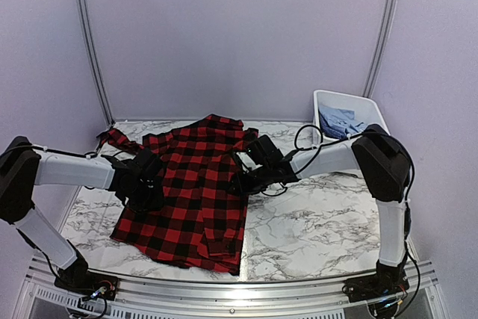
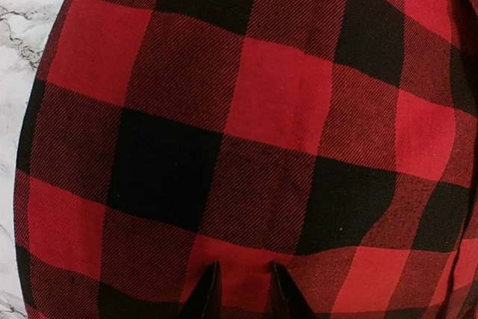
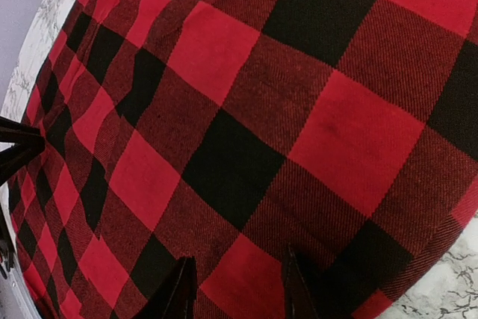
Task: Fold and stack the long sleeve shirts
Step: Move the 1/3-folded shirt to the center of the board, then adjust the 1/3-folded shirt at the center of the board.
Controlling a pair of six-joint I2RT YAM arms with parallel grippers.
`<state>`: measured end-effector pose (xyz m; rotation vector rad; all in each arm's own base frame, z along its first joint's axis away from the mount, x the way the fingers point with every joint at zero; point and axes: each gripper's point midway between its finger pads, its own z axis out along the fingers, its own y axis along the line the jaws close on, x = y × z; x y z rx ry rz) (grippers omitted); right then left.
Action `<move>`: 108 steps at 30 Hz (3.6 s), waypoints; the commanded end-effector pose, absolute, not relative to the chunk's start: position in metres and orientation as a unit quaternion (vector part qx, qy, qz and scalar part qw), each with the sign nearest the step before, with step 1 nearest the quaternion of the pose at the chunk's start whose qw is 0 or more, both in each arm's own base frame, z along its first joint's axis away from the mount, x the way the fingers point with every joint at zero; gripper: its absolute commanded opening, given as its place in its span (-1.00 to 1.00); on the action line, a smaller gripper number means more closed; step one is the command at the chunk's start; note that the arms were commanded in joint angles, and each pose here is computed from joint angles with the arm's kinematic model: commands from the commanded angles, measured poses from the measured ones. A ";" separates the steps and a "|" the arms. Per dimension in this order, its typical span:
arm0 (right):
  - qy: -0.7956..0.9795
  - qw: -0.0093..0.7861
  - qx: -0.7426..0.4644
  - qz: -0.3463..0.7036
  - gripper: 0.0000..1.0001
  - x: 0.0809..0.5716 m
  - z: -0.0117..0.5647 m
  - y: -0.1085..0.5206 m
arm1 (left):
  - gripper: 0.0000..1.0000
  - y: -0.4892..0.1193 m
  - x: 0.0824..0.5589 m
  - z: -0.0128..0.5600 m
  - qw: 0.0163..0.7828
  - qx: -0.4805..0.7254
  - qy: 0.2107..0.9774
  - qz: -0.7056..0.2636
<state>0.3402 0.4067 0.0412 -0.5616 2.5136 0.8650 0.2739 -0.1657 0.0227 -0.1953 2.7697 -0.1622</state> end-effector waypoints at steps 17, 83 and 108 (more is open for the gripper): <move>0.944 0.235 -0.131 0.189 -0.27 0.362 0.012 0.274 | -0.52 -0.258 0.229 0.008 0.143 -0.041 0.983 -0.111; 0.829 0.483 -0.143 0.243 0.08 0.651 0.101 0.326 | -0.44 -0.398 0.346 0.111 0.224 0.064 0.930 -0.283; 0.765 0.577 -0.195 0.209 -0.87 0.670 0.155 0.328 | -0.46 -0.403 0.341 0.096 0.204 0.064 0.932 -0.293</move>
